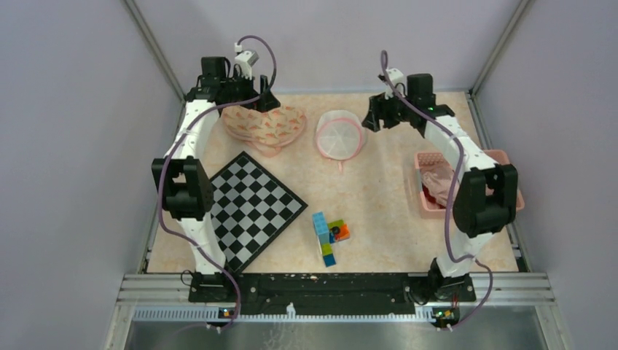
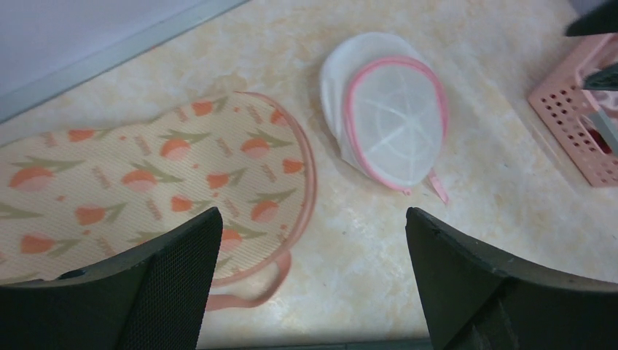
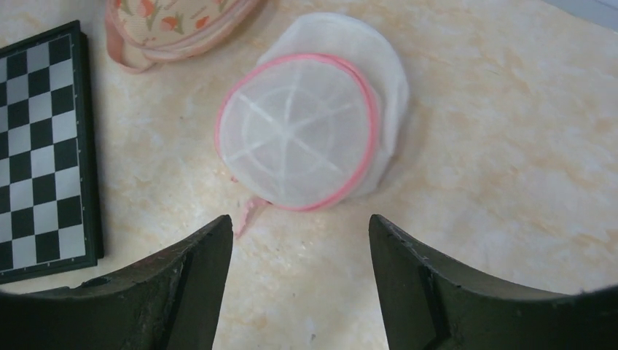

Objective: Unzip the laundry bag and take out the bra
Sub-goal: Reset both arms

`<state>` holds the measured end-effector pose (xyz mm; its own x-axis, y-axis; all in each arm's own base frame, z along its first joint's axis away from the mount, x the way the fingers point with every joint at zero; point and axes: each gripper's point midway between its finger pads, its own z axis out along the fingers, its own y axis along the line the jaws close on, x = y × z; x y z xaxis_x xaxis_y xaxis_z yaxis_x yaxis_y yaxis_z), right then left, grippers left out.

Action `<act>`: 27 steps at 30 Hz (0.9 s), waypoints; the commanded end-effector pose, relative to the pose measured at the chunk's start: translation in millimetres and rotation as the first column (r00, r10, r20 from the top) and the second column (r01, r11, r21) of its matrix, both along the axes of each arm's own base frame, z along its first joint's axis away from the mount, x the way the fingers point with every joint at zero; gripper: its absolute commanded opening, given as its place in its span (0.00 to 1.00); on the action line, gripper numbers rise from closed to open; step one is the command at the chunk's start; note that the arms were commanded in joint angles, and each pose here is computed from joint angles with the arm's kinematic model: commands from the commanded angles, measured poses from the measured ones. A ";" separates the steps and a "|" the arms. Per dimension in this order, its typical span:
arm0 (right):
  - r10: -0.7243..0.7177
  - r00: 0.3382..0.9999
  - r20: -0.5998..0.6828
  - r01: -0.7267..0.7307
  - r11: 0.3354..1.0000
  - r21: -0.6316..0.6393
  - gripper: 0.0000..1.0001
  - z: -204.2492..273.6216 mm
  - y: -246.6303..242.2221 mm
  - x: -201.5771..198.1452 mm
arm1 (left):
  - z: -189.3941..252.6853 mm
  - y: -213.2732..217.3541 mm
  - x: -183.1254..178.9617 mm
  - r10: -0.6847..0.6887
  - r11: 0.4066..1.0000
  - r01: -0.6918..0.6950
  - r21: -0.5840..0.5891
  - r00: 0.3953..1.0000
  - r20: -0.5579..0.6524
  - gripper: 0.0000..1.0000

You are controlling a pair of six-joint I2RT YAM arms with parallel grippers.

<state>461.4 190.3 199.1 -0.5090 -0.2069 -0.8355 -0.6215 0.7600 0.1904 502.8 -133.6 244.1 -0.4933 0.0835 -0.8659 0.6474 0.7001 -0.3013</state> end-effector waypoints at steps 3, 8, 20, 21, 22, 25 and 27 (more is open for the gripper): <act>-0.153 0.986 0.067 0.148 0.986 0.081 0.69 46.4 -74.2 -12.8 | 1.5 49.0 30.4 0.265 0.962 -0.259 0.091 0.962 -0.060 0.99; -0.315 0.948 0.048 0.308 0.944 0.114 0.69 50.7 -154.0 -24.8 | -11.3 82.8 30.6 0.268 0.954 -0.257 0.155 0.962 -0.054 0.98; -0.481 0.877 0.013 0.477 0.873 0.098 0.69 31.6 -241.6 -65.0 | -82.8 163.1 -28.4 0.452 0.887 -0.403 0.225 0.855 -0.253 0.99; -0.493 0.870 0.007 0.490 0.866 0.105 0.69 30.1 -246.6 -67.0 | -85.9 167.1 -29.8 0.455 0.885 -0.402 0.233 0.851 -0.261 0.99; -0.501 0.865 0.004 0.498 0.861 0.106 0.69 28.3 -249.9 -68.2 | -88.0 171.1 -30.9 0.460 0.883 -0.404 0.238 0.846 -0.271 0.99; -0.507 0.862 -0.002 0.505 0.857 0.104 0.69 24.8 -252.9 -68.7 | -87.7 182.1 -29.5 0.477 0.875 -0.422 0.236 0.834 -0.276 0.99; -0.505 0.863 -0.002 0.502 0.858 0.107 0.69 24.7 -252.9 -67.3 | -83.0 186.4 -27.6 0.483 0.873 -0.433 0.226 0.834 -0.266 0.99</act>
